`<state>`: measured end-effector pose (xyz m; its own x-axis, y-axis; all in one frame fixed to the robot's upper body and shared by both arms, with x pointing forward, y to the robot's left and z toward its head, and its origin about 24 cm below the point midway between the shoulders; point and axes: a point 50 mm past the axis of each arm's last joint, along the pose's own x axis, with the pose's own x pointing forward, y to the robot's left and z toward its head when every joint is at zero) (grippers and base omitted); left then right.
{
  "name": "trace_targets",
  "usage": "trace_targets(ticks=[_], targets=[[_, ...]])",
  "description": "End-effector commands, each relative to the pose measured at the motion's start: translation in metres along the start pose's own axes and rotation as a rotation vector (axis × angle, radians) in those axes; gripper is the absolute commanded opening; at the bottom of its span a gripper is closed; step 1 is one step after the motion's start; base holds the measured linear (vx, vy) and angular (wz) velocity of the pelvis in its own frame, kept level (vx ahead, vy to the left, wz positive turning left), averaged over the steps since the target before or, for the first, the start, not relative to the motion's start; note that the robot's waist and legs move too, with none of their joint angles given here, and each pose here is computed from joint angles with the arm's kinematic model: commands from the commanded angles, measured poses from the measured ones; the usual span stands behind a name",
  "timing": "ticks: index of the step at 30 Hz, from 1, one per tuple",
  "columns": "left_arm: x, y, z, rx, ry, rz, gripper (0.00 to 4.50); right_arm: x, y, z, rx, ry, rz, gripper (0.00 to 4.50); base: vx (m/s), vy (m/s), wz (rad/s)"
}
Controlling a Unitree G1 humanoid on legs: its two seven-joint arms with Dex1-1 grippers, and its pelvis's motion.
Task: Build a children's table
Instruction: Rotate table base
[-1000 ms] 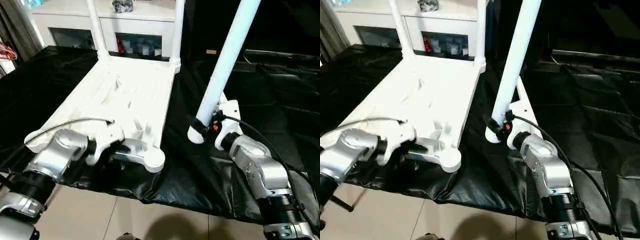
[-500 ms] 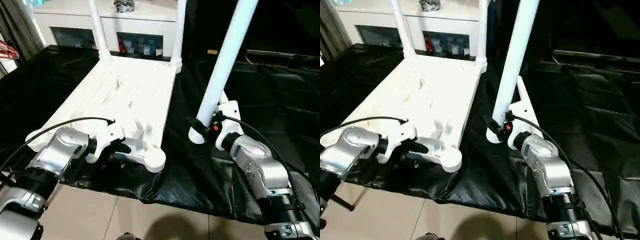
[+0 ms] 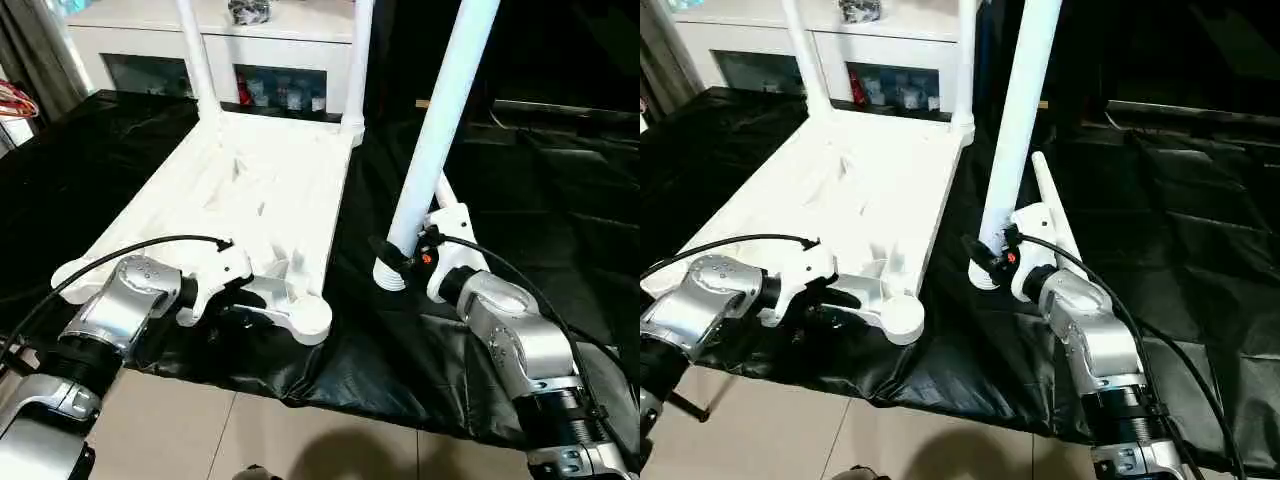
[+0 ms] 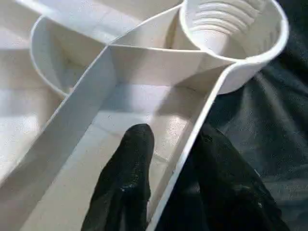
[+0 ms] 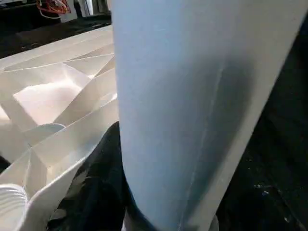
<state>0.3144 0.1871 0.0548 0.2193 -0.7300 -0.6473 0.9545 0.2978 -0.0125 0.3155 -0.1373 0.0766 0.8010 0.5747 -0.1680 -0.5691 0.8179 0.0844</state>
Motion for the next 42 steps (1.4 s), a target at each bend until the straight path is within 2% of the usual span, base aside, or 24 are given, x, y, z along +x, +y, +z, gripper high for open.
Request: trace_targets(ticks=[1,6,11,12,14,20,21,22,24,27,28,37,39,41,42], targets=[[-0.001,0.002,0.01,-0.021,-0.057,0.037,1.18,0.001,0.002,0.007,-0.017,-0.018,0.032,1.89,0.0,0.0,0.0],[0.016,-0.005,0.022,-0.033,-0.101,0.026,0.82,0.003,0.005,0.008,-0.016,-0.017,0.052,1.89,0.0,0.0,0.0],[0.042,-0.012,0.035,-0.036,-0.126,0.05,0.72,0.004,0.004,0.012,-0.019,-0.024,0.06,1.89,0.0,0.0,0.0],[0.055,-0.016,0.043,-0.018,-0.146,0.057,0.71,0.004,0.004,0.012,-0.018,-0.025,0.068,1.89,0.0,0.0,0.0],[0.061,-0.019,0.046,-0.015,-0.157,0.056,0.67,0.003,0.005,0.012,-0.018,-0.024,0.071,1.89,0.0,0.0,0.0],[0.075,-0.026,0.057,0.015,-0.184,0.063,0.62,0.002,0.007,0.009,-0.016,-0.018,0.078,1.89,0.0,0.0,0.0],[0.078,-0.029,0.061,0.03,-0.193,0.053,0.97,0.001,0.008,0.008,-0.016,-0.016,0.079,1.89,0.0,0.0,0.0],[0.078,-0.03,0.062,0.038,-0.196,0.048,0.97,0.001,0.008,0.008,-0.016,-0.016,0.079,1.89,0.0,0.0,0.0],[0.078,-0.031,0.062,0.062,-0.187,0.035,1.32,0.0,0.007,0.007,-0.017,-0.014,0.077,1.89,0.0,0.0,0.0],[0.077,-0.029,0.061,0.07,-0.178,0.041,1.47,0.0,0.007,0.007,-0.017,-0.013,0.076,1.89,0.0,0.0,0.0],[0.075,-0.028,0.061,0.075,-0.177,0.045,1.68,0.0,0.007,0.007,-0.017,-0.013,0.074,1.89,0.0,0.0,0.0],[0.066,-0.025,0.053,0.083,-0.157,0.012,1.75,-0.001,0.007,0.007,-0.02,-0.008,0.077,1.89,0.0,0.0,0.0],[0.063,-0.021,0.054,0.087,-0.167,0.017,1.39,-0.001,0.007,0.007,-0.023,-0.005,0.079,1.89,0.0,0.0,0.0],[0.062,-0.019,0.055,0.086,-0.175,0.024,1.4,-0.001,0.006,0.007,-0.024,-0.005,0.079,1.89,0.0,0.0,0.0],[0.061,-0.018,0.055,0.09,-0.18,0.032,1.26,-0.001,0.006,0.007,-0.024,-0.005,0.08,1.89,0.0,0.0,0.0]])
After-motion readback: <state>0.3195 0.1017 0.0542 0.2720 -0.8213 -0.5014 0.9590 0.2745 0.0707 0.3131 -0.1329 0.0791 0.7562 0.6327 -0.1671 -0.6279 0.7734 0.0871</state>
